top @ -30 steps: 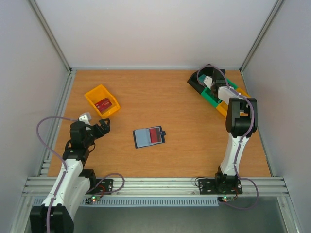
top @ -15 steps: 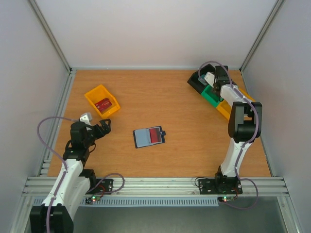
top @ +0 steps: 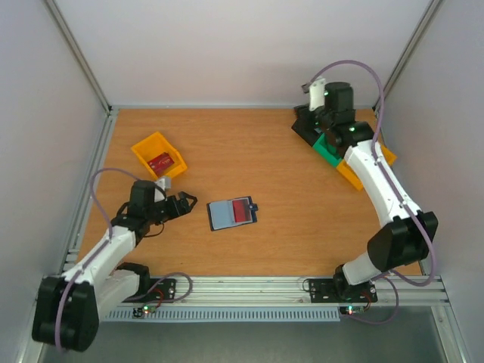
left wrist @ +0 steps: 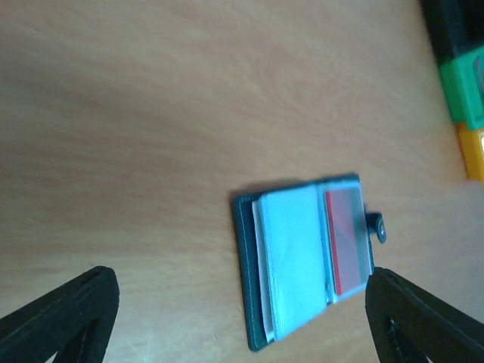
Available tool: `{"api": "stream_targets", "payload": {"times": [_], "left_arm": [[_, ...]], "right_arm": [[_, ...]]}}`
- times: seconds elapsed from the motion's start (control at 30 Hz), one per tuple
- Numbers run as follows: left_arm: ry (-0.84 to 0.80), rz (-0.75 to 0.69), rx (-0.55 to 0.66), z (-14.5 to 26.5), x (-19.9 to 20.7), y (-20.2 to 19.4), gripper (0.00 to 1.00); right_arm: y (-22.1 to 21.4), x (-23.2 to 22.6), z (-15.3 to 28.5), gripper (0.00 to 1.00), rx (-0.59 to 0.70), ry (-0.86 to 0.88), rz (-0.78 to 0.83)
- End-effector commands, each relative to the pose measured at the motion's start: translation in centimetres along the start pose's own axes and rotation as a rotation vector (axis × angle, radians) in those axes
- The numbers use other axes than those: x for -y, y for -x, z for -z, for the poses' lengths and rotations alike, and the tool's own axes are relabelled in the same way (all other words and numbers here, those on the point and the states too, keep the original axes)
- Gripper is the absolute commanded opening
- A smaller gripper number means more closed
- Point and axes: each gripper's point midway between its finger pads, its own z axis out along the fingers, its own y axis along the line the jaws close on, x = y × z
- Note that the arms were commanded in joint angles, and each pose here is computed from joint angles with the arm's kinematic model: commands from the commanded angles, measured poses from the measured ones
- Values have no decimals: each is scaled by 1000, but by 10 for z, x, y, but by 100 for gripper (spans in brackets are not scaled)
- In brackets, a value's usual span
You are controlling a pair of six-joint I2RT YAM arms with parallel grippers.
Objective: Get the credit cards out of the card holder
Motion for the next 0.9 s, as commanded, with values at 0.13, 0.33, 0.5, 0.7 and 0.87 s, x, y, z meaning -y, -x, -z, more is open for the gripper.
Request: {"api": "stream_targets", "payload": {"times": [0.13,0.33,0.5,0.7,0.87], "left_arm": [[-39,57,-328,-27,4,-41,92],[-42,133,-413,-51,-9,-62,93],[-12,146,-424,-61,-15,-64,86],[-46,126,-430,-69,-5,-65,80],[-146,53,-421,-81,21,-62,80]], "right_arm": [[-122,-226,25,57,-530,522,-298],[-186,-285,24,48,-754,664,-495],[-227,-297,20,45,-883,594,-404],[-270,-277,13,47,-986,447,-305],[-289,-292,5,47,-1043,500,-320]]}}
